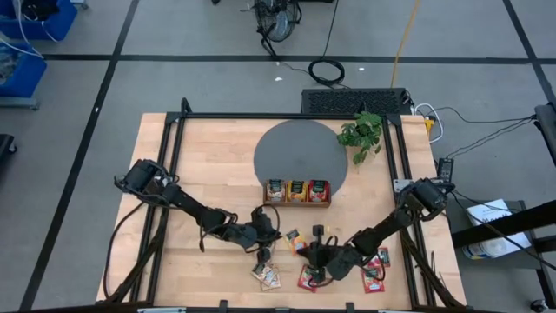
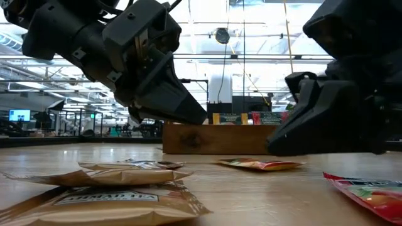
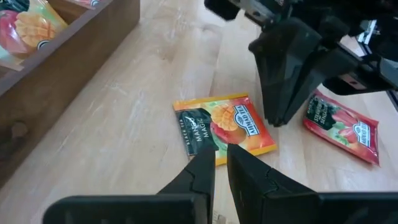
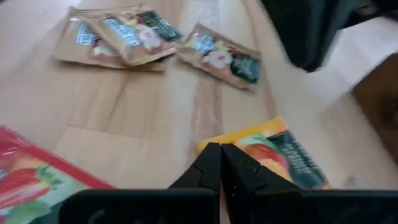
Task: Pick & Place Tea
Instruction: Put the yellow tea bag into the middle wooden organizer
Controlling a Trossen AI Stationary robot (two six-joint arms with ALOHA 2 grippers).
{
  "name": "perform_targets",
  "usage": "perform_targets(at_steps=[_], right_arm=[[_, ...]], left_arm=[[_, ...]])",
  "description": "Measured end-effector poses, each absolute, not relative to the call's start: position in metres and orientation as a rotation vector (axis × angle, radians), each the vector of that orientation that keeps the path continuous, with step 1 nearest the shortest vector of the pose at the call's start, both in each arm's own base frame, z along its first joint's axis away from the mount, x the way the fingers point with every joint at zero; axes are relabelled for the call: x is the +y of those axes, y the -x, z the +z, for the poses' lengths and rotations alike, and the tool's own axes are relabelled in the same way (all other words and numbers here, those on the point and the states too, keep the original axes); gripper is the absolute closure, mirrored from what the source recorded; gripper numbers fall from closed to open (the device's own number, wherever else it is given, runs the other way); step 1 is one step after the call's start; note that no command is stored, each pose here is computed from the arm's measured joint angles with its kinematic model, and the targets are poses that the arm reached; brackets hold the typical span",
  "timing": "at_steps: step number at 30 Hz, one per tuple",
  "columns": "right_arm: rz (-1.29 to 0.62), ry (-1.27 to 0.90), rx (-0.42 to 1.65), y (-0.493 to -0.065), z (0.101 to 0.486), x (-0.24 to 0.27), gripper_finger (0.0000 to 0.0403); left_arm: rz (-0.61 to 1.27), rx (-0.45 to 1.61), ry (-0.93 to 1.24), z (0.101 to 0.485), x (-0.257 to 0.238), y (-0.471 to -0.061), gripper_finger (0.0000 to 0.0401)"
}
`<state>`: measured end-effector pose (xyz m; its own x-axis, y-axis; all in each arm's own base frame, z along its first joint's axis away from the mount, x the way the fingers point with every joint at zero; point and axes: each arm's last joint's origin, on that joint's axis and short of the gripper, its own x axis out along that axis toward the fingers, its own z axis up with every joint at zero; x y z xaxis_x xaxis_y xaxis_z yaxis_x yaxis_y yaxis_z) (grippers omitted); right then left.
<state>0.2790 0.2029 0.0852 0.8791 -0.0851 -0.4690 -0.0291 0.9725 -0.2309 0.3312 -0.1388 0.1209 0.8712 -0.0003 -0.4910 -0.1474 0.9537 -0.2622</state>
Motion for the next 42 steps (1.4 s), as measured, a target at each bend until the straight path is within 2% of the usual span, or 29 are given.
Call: perform_targets(at_steps=[23, 26, 35, 42], right_arm=[[-0.057, 0.058, 0.663, -0.274, 0.066, 0.173, 0.0403], [-0.041, 0.055, 0.638, -0.273, 0.066, 0.172, 0.0403], [0.080, 0.174, 0.451, -0.275, 0.090, 0.195, 0.0403], [-0.008, 0.247, 0.439, -0.272, 0.098, 0.194, 0.0403]], left_arm=[[0.125, 0.482, 0.306, 0.122, -0.136, -0.332, 0.0349], [0.120, 0.471, 0.318, 0.123, -0.134, -0.334, 0.0323], [0.116, 0.494, 0.387, 0.108, -0.124, -0.342, 0.0206], [0.109, 0.524, 0.442, 0.092, -0.117, -0.354, 0.0181]])
